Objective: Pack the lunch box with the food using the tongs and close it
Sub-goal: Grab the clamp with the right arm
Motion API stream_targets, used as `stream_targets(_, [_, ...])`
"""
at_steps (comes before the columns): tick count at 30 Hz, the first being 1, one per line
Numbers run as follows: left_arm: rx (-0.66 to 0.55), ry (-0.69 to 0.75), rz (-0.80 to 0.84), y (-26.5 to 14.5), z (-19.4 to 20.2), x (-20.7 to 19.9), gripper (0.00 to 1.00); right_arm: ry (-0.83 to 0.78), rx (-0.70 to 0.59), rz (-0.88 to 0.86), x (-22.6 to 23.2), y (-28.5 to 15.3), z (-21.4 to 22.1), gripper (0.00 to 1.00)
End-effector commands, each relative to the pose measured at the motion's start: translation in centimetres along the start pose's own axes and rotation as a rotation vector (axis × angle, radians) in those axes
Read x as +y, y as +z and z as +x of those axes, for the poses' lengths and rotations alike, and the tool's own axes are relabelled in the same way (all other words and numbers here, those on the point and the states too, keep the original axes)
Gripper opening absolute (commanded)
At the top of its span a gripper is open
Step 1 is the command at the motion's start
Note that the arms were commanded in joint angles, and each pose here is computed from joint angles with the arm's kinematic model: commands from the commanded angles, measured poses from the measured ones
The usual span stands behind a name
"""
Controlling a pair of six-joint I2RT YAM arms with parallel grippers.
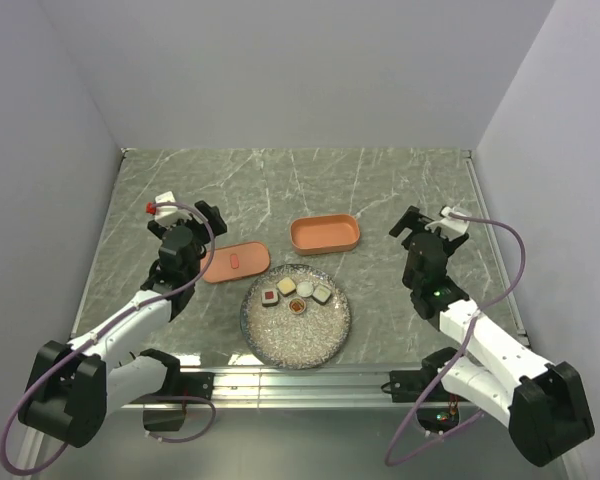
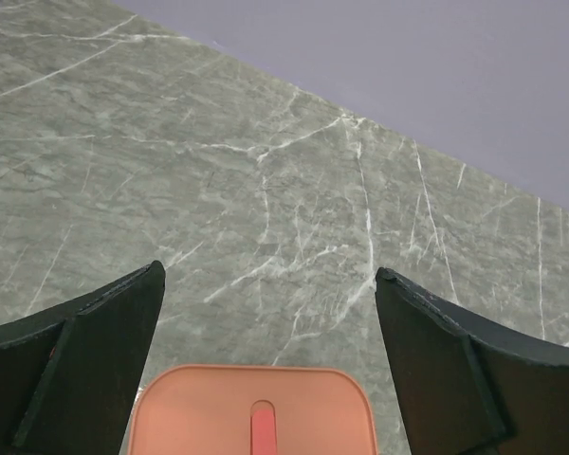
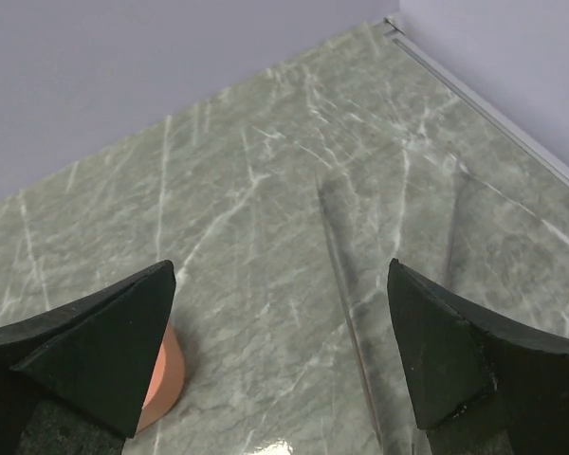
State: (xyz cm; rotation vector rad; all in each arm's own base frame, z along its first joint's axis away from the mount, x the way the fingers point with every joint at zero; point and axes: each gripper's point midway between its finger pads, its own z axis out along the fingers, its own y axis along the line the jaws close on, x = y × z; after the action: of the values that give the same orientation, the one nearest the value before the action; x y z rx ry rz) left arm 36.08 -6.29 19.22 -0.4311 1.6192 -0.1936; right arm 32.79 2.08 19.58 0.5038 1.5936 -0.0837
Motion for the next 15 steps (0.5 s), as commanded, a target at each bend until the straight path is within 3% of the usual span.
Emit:
stream_targets(1, [-0.063,-0.033,0.007,0.2,-2.7,-0.9,0.99,0.065,-0.005,0.087,-0.9,0.9,-1.2,1.00])
stream_targets(11, [-0.081,-0.059,0.064,-0.8,-3.2,-1.5,0.99,0.129,0.195,0.291,-5.2,3.8,2.4,1.00])
stream_targets(15, [-0.051,-0.048,0.061,-0.5,-2.7,-1.6,0.99,0.156,0.326,0.246,-5.1,4.8,5.6,1.00])
